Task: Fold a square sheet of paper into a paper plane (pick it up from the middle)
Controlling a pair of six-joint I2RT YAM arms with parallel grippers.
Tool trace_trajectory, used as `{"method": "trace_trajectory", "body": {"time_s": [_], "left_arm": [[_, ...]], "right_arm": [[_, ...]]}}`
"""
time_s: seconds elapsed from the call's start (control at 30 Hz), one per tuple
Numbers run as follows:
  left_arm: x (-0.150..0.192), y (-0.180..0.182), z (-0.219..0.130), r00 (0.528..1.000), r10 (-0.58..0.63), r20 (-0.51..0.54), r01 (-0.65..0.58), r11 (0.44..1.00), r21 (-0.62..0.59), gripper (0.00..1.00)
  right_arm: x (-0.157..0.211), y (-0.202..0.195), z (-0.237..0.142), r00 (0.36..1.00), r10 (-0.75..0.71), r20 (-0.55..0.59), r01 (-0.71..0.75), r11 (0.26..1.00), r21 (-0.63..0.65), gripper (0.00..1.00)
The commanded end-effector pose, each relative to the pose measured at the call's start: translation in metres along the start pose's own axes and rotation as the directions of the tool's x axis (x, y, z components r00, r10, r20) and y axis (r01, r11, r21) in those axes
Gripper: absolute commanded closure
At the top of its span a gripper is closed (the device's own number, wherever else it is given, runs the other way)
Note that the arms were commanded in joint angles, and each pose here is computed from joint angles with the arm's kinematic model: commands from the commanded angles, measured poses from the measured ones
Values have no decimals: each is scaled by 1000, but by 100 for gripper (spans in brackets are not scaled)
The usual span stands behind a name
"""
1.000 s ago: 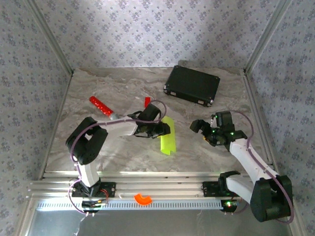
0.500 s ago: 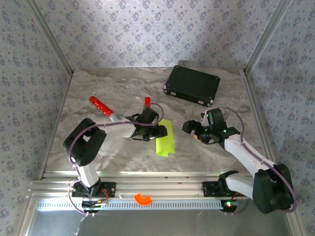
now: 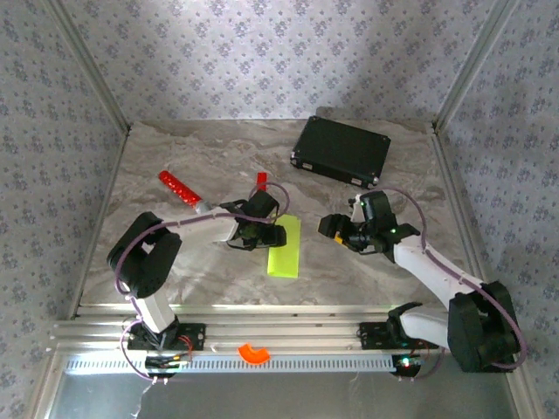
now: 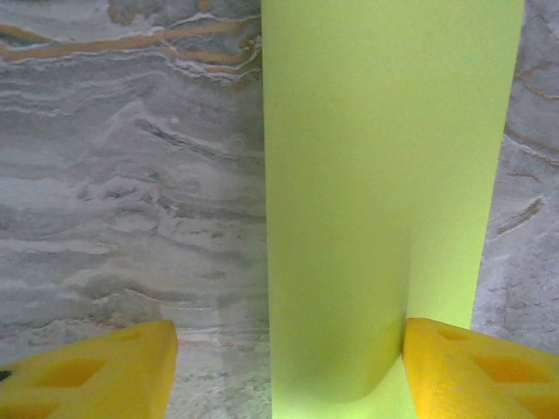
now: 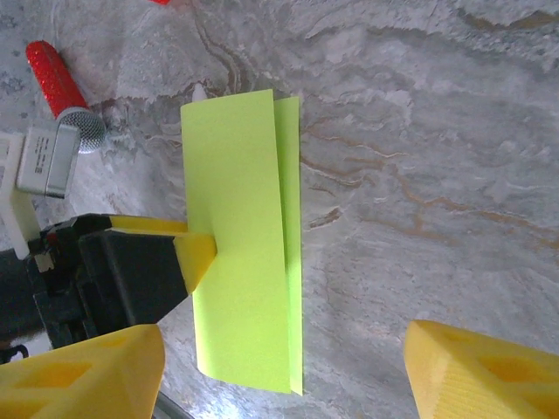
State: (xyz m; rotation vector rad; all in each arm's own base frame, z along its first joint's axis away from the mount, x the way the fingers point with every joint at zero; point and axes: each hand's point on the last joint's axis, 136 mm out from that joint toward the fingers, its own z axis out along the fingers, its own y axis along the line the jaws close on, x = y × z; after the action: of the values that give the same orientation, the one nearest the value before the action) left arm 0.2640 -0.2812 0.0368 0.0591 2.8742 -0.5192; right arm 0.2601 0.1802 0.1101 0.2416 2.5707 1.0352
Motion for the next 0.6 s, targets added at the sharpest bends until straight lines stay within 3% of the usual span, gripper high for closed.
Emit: {"method": "trace_trajectory", "body": {"time_s": [0.0, 0.2, 0.57], "left_arm": [[-7, 4, -10, 1000, 18, 15, -18, 1000, -25, 33], [-3, 6, -4, 998, 57, -15, -58, 998, -38, 33], [2, 1, 14, 993, 92, -79, -94, 995, -27, 28]], "right_arm": [[0, 11, 4, 1000, -12, -17, 11, 999, -36, 30], [6, 17, 16, 998, -21, -53, 18, 999, -47, 36], [17, 12, 41, 993, -12, -115, 9, 1000, -20, 59]]}}
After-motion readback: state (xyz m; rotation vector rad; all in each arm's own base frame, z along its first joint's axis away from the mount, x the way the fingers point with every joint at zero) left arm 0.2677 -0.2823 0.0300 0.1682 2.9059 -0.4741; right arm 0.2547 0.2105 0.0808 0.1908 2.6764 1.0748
